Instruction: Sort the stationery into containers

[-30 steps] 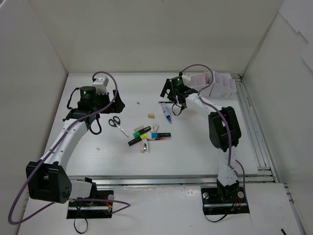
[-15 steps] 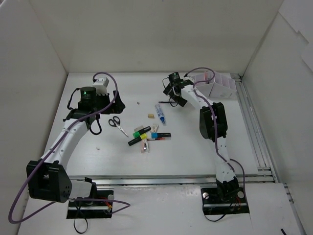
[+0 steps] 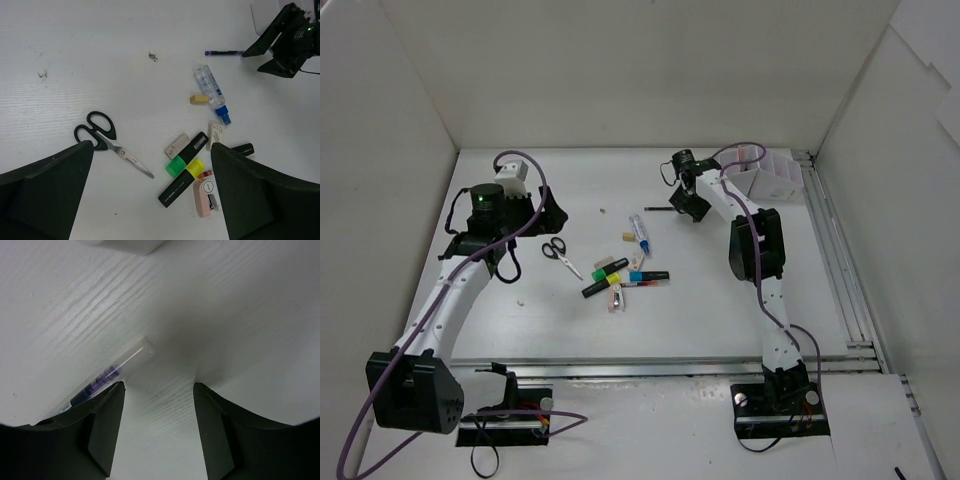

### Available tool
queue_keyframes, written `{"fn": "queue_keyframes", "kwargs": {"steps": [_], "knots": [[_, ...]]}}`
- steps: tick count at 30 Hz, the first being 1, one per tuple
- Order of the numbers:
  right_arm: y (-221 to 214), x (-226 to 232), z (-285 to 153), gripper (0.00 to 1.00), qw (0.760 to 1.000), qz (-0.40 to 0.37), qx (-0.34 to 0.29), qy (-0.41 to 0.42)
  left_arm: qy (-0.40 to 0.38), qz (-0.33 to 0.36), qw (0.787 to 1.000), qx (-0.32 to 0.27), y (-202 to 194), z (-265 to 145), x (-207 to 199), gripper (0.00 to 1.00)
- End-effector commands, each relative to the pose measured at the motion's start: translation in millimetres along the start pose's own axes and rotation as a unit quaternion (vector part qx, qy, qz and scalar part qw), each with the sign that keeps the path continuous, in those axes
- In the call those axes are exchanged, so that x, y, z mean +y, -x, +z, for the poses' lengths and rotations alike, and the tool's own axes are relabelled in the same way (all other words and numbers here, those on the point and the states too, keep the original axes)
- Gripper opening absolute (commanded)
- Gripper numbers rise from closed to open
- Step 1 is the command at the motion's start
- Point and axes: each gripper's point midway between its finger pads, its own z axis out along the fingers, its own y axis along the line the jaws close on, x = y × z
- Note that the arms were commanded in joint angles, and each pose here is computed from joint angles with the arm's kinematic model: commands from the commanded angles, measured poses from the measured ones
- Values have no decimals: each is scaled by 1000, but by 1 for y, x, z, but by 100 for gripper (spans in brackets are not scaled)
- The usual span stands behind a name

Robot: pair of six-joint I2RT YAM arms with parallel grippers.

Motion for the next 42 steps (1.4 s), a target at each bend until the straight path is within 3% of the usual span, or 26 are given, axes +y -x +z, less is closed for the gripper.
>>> {"fn": "queue_keyframes", "kwargs": {"steps": [1,8,15,21,28,34,39,42], "knots": [[4,-12,-2,55,1000,3,7,-25,-13,11,996,-88,45,-23,-12,99],[8,-1,-5,56,1000,11,1,-19,-5,17,994,-104,48,-34,-12,99],[40,34,-47,56,996,37,-73,23,2,19,994,-107,50,-34,-7,100],[46,46,-33,56,993,57,-106,17,-16,-12,994,-110,58,-28,4,100],[35,97,-12,56,989,61,-93,99,-34,-25,993,-113,64,-27,15,99],[7,68,3,56,996,42,-58,61,-18,-17,992,-125,66,-33,19,100],[12,55,-28,55,995,21,-74,60,-15,-21,992,-121,63,-33,20,100],[-3,54,-39,54,995,-30,-63,69,-14,-21,993,-117,61,-33,21,100]]}}
